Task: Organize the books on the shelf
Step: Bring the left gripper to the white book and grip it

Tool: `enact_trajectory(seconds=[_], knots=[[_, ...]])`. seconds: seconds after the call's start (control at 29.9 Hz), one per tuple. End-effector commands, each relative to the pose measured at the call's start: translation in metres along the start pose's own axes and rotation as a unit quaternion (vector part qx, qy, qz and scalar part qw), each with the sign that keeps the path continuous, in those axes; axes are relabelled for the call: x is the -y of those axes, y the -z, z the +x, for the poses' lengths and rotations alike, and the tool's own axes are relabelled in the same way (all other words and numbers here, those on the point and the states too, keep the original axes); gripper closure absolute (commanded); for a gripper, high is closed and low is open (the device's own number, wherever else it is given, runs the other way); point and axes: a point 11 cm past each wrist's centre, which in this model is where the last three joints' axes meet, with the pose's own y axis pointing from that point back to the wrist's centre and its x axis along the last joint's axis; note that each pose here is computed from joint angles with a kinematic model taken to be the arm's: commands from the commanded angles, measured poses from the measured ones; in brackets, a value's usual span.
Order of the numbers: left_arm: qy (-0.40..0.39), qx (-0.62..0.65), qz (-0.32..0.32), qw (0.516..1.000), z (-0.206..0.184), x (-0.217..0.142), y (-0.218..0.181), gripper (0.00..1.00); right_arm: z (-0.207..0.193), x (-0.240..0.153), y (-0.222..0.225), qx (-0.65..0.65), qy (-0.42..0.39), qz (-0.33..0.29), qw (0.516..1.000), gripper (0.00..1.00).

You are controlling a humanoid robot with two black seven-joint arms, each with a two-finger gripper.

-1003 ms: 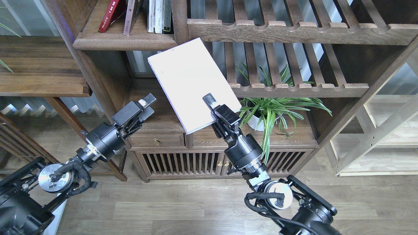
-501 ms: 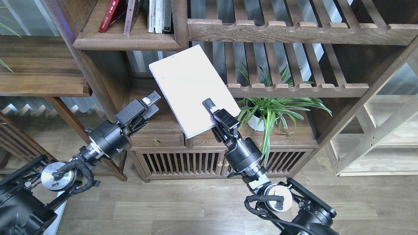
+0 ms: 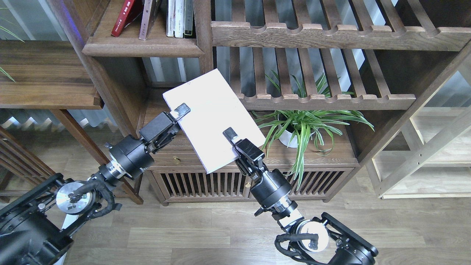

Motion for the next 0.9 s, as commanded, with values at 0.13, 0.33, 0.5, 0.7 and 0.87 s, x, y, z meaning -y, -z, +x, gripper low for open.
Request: enact_trajectory(seconds=[0.13, 0.33, 0.5, 0.7, 0.87], knots=[[0.009, -0.005, 0.012, 1.000, -0.002, 0.008, 0.014, 0.02, 0.000, 0.000, -0.001, -0.001, 0.000, -0.004, 1.000, 0.96], [0.000, -0.001, 0.024, 1.000, 0.003, 0.005, 0.022, 0.03, 0.000, 0.001, -0.002, -0.002, 0.001, -0.007, 1.000, 0.96], [0.002, -0.001, 0.026, 1.000, 0.002, 0.007, 0.023, 0.09, -0.001, 0.001, -0.005, -0.001, 0.001, -0.015, 1.000, 0.96], [0.001, 0.001, 0.026, 1.000, 0.002, 0.006, 0.022, 0.26, -0.001, 0.001, -0.005, -0.002, 0.002, -0.015, 1.000, 0.96], [0.000, 0.003, 0.027, 1.000, 0.002, 0.006, 0.022, 0.40, -0.001, 0.002, -0.004, -0.002, 0.003, -0.016, 1.000, 0.96]])
